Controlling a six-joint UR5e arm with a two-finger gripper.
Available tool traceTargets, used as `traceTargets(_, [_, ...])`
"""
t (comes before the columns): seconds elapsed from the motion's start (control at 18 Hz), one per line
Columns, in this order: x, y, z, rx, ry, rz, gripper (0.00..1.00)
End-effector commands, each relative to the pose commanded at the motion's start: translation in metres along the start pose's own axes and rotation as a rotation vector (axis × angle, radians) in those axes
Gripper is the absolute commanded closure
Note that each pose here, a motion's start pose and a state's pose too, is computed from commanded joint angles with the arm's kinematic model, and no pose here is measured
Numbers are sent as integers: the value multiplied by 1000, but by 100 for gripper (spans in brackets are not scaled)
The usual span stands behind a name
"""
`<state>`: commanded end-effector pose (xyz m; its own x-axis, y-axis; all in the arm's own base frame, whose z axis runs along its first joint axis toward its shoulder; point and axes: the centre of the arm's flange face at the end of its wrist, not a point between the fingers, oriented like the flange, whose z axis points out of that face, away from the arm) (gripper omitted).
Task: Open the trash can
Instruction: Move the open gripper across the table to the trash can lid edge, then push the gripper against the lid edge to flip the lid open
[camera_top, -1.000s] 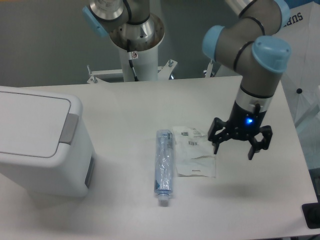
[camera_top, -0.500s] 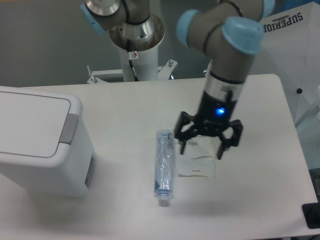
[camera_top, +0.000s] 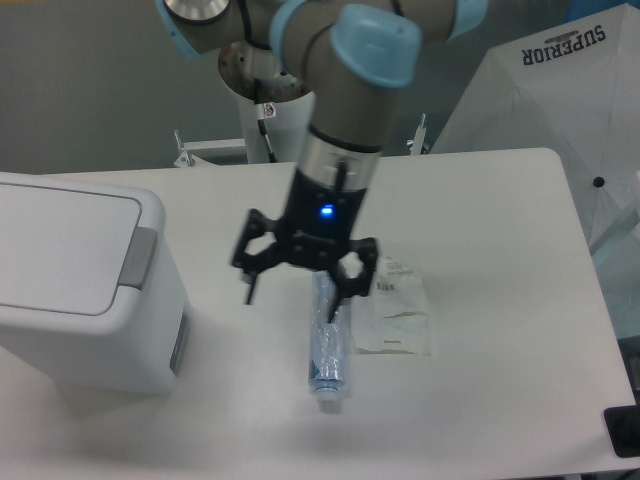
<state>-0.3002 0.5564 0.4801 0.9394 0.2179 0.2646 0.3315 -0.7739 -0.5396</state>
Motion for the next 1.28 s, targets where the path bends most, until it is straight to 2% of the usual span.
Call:
traceTargets(0.28, [32, 0, -11, 13, 11, -48, 0])
traceTargets(0.5, [49, 20, -13, -3, 24, -38, 0])
traceTargets(0.67, [52, 33, -10, -19, 28, -40, 0])
traceTargets(1.28, [49, 42, 6, -42, 35, -61, 0])
